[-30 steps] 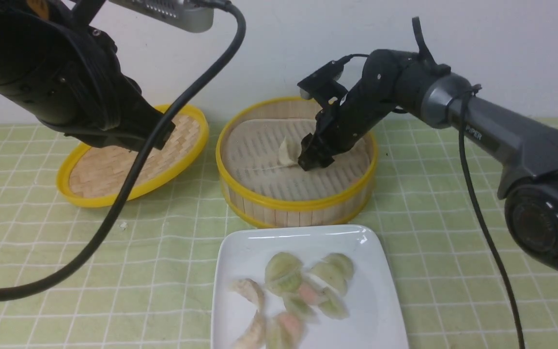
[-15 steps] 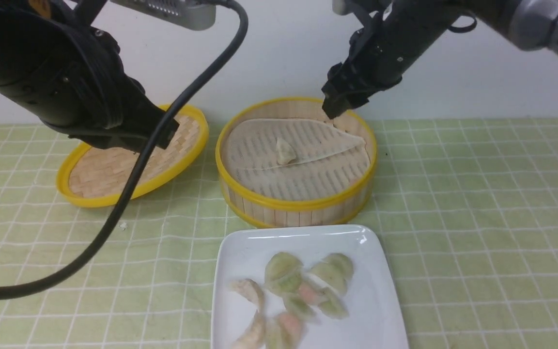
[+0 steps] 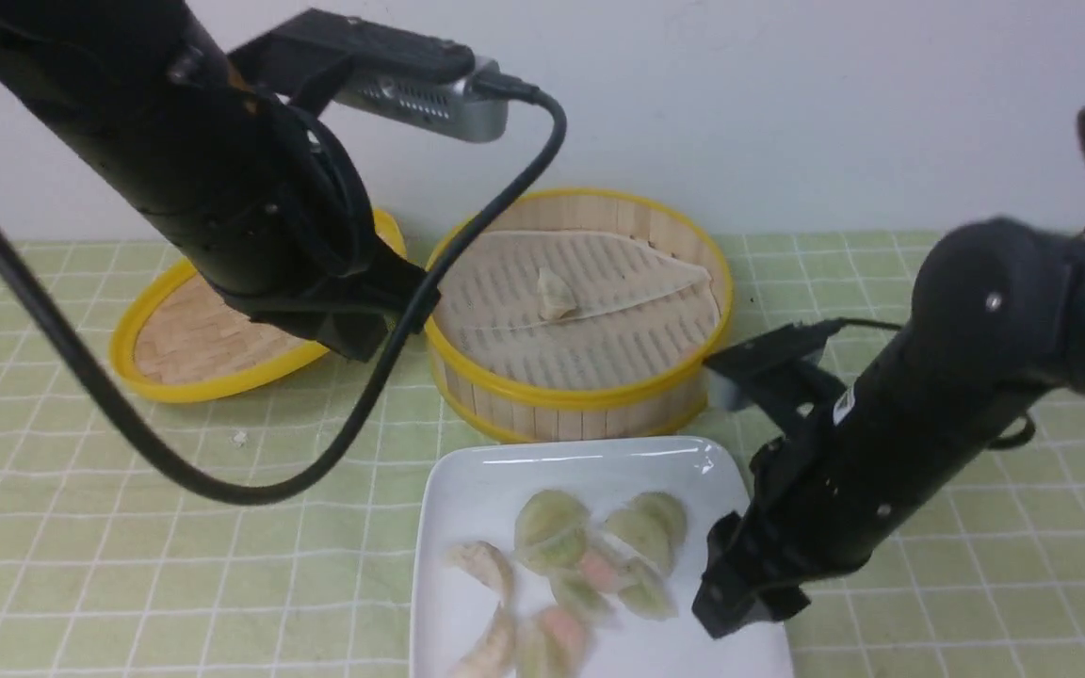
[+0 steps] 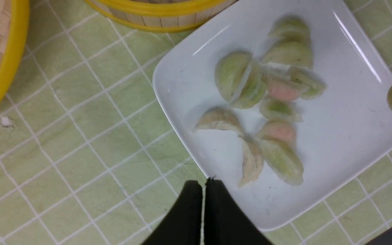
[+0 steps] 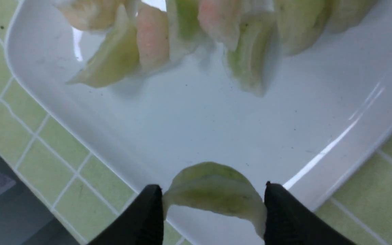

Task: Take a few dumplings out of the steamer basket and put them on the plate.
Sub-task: Use the right arm to put the dumpling into the plate, then use the left arm to grab a dumpling from the steamer

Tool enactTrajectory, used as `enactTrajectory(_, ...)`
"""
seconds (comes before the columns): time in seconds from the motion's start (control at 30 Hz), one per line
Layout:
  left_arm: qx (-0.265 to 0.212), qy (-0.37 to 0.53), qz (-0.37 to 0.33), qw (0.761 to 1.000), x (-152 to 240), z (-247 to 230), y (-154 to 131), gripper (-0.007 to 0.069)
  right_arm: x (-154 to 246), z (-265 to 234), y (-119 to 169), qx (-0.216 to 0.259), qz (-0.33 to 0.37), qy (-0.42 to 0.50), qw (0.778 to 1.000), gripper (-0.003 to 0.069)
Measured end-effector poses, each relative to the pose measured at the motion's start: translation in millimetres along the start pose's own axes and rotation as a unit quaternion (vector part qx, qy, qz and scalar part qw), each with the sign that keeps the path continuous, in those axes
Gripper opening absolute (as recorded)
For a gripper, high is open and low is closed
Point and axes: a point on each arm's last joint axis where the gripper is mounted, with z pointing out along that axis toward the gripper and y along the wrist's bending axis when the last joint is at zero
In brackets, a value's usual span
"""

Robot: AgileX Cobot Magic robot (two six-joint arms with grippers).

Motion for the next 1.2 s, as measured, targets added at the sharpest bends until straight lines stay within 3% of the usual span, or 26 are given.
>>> enactTrajectory(0.23, 0.008, 0.009, -0.002, 1.000, -19, 42, 5, -0.0006, 2, 24, 1, 0.003, 0.001, 0.012, 1.000, 0.0351)
enactTrajectory(0.53, 0.005, -0.013, -0.002, 1.000, -92, 94, 19, -0.0006, 1, 26, 1, -0.001, 0.006, 0.013, 1.000, 0.0567)
enactTrajectory(0.73, -0.005, -0.050, 0.004, 0.999, -128, 131, 28, 0.0023, 6, 26, 3, -0.014, 0.014, 0.042, 0.999, 0.0585)
enactTrajectory(0.87, -0.019, -0.084, 0.012, 0.996, -147, 161, 35, 0.0127, 14, 25, 6, -0.029, 0.030, 0.083, 0.996, 0.0585)
enactTrajectory(1.03, -0.037, -0.095, 0.018, 0.995, -154, 199, 44, 0.0303, 18, 24, 8, -0.037, 0.040, 0.109, 0.993, 0.0585)
enactTrajectory(1.1, -0.053, -0.091, 0.025, 0.994, -153, 219, 49, 0.0417, 19, 23, 9, -0.040, 0.044, 0.115, 0.992, 0.0585)
enactTrajectory(1.2, -0.062, -0.090, 0.022, 0.994, -151, 239, 53, 0.0496, 20, 20, 10, -0.041, 0.043, 0.113, 0.992, 0.0585)
